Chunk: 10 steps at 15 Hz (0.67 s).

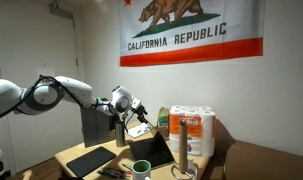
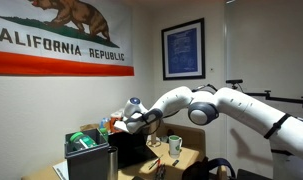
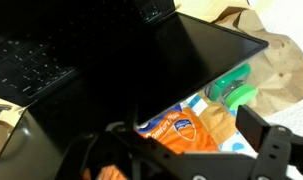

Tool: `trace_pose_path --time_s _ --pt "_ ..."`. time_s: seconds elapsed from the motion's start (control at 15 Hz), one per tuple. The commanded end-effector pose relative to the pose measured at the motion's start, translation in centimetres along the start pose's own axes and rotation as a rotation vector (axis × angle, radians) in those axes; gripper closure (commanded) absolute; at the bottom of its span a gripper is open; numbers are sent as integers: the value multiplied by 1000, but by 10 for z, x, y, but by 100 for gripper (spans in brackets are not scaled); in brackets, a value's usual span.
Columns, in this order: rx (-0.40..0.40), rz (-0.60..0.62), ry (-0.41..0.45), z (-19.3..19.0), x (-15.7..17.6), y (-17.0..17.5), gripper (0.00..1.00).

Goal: Flip open the laptop

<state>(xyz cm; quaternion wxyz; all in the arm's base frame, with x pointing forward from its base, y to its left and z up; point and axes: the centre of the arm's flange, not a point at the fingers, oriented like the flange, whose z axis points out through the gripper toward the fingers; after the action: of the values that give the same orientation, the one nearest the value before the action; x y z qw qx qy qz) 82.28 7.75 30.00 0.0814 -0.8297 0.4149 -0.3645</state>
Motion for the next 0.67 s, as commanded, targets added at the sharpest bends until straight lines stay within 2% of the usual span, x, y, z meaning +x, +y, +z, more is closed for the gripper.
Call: trace_pose_path --time_s 0.0,0.27,0.6 --pt "-14 -35 -97 -62 -2 12 0" --pt "-42 -63 -159 -93 0 12 0" --pt "-60 -82 -193 -130 12 41 0"
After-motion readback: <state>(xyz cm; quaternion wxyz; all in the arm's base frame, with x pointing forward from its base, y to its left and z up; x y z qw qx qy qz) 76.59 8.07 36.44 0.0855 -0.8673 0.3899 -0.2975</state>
